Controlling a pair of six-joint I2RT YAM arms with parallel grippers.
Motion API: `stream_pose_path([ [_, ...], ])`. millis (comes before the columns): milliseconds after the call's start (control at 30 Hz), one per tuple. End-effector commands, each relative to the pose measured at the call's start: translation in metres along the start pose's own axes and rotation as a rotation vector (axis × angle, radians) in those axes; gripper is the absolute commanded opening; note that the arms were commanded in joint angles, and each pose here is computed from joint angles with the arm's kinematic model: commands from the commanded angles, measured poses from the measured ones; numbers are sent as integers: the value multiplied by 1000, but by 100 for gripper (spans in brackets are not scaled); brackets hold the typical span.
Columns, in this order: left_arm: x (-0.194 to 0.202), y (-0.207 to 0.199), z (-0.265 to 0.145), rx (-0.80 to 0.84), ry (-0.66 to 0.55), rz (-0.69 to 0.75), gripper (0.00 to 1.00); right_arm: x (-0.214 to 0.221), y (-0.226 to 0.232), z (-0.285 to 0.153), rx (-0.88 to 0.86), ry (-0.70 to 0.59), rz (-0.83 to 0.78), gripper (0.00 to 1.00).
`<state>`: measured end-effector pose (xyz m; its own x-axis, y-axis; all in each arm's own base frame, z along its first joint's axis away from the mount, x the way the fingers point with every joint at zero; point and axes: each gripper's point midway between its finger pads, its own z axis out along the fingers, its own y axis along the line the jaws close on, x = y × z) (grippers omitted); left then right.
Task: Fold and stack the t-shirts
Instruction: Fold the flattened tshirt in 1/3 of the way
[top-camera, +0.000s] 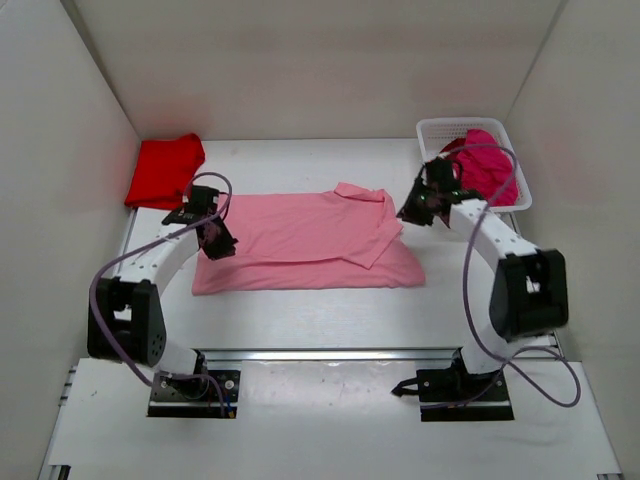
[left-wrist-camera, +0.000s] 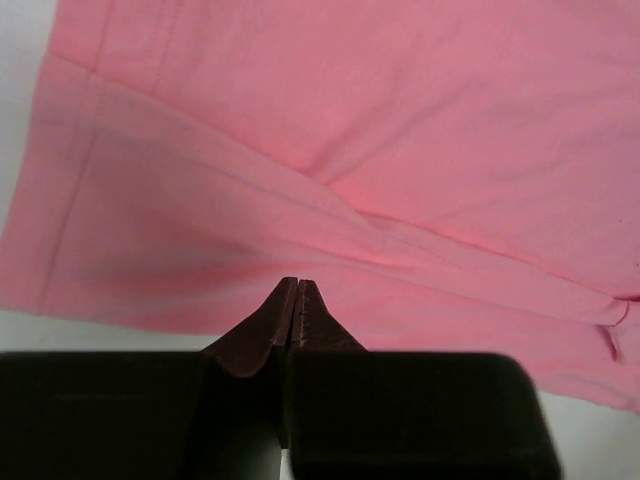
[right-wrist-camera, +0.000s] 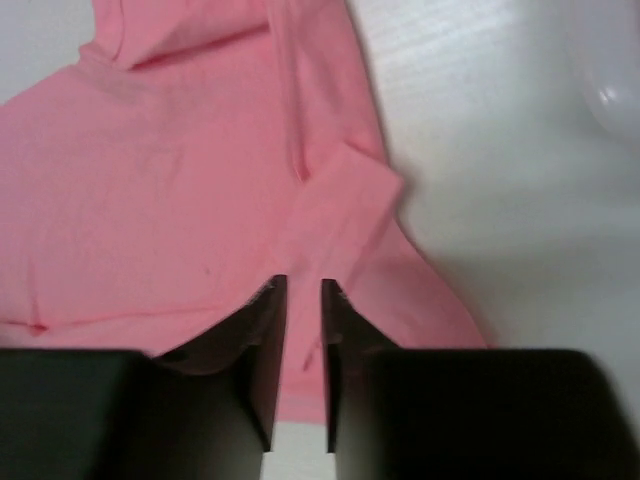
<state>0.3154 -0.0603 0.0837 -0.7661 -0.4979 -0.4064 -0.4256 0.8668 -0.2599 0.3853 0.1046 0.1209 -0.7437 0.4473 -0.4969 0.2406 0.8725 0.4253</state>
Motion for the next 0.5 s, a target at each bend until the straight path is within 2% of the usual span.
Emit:
stream_pose_path([
  [0,-34,-34,-3,117,-62,-22,13,-45,14,23,34,-94,-91,20],
  [33,-46,-41,-5,119,-85,-17,18,-54,26,35,28,-89,-117,24],
  [67,-54,-43,-2,110,-88,-21,20,-68,30,46,52,-103,-151,29],
  [100,-59,-44,0,111,-95,-20,23,-55,21,67,100,-46,-202,31],
  [133,-67,-48,1,124,-106,-37,25,-80,42,64,82,-96,-225,31],
  [167,-69,-48,8,128,-99,-57,27,-83,52,78,87,-67,-291,34],
  [200,-76,-53,8,139,-115,-59,27,-69,54,95,105,-5,-355,34],
  [233,-75,-51,15,136,-104,-84,27,-87,69,92,105,-46,-383,34],
  [267,-83,-51,17,143,-115,-106,27,-88,88,100,60,-46,-440,34],
  [367,-87,-49,27,134,-113,-136,27,-81,110,112,-18,-38,-460,39],
  [467,-88,-47,38,122,-94,-144,27,-70,135,122,-84,-16,-549,41],
])
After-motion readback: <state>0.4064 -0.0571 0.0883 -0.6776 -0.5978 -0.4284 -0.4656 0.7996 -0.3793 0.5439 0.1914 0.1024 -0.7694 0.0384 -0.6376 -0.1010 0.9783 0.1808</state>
